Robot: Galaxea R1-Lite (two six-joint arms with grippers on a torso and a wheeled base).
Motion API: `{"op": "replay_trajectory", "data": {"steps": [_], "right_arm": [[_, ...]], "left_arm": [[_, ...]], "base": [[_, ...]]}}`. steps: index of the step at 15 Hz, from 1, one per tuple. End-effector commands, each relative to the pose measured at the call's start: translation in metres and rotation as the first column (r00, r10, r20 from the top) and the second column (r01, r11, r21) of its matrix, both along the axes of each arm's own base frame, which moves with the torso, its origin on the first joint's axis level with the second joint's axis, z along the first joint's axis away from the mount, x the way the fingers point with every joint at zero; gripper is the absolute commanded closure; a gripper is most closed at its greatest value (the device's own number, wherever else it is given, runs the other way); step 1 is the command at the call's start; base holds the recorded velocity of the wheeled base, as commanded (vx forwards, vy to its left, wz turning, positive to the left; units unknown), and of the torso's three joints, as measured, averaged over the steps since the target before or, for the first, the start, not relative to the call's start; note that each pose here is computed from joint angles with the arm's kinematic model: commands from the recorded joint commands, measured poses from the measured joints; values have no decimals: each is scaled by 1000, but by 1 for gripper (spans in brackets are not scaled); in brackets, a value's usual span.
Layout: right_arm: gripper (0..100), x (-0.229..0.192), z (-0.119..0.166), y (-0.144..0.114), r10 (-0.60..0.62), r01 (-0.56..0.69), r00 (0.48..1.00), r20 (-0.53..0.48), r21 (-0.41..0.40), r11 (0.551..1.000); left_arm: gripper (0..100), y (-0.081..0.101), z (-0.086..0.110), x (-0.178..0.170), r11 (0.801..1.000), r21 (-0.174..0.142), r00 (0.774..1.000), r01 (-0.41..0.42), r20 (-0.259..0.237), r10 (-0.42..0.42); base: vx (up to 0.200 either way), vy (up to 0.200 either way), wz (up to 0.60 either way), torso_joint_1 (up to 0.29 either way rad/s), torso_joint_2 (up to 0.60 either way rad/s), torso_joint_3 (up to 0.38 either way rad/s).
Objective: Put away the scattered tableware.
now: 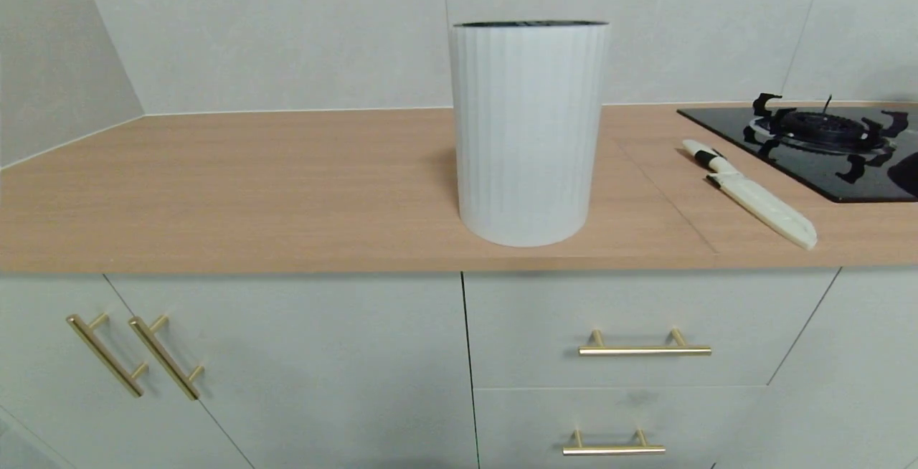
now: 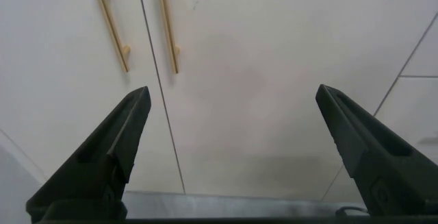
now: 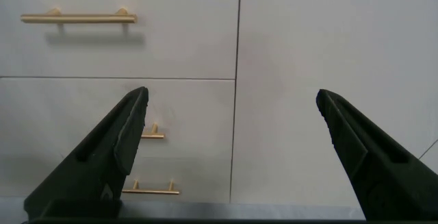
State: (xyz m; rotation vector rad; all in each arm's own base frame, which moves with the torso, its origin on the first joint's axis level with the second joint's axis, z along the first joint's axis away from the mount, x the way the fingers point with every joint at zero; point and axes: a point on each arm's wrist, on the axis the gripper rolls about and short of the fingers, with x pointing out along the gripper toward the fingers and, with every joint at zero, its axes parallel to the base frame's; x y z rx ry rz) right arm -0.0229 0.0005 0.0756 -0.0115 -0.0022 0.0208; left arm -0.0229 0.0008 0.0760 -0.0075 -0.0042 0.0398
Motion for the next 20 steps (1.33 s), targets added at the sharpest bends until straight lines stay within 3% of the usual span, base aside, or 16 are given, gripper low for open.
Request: {"op": "replay_trajectory", "data": {"steps": [1,20], "right_arm": [[0,0,0,0,1,-1,1000,-2,-1,1000],[0,0,0,0,1,-1,1000,-1,-1,1000]], "left_arm": [[0,0,0,0,1000,0,1000,0,-2,0],[0,0,0,0,1000,0,1000,-2,-1,2]], "base": [[0,0,0,163,-549,-300],[0,0,0,211,-494,-287]]}}
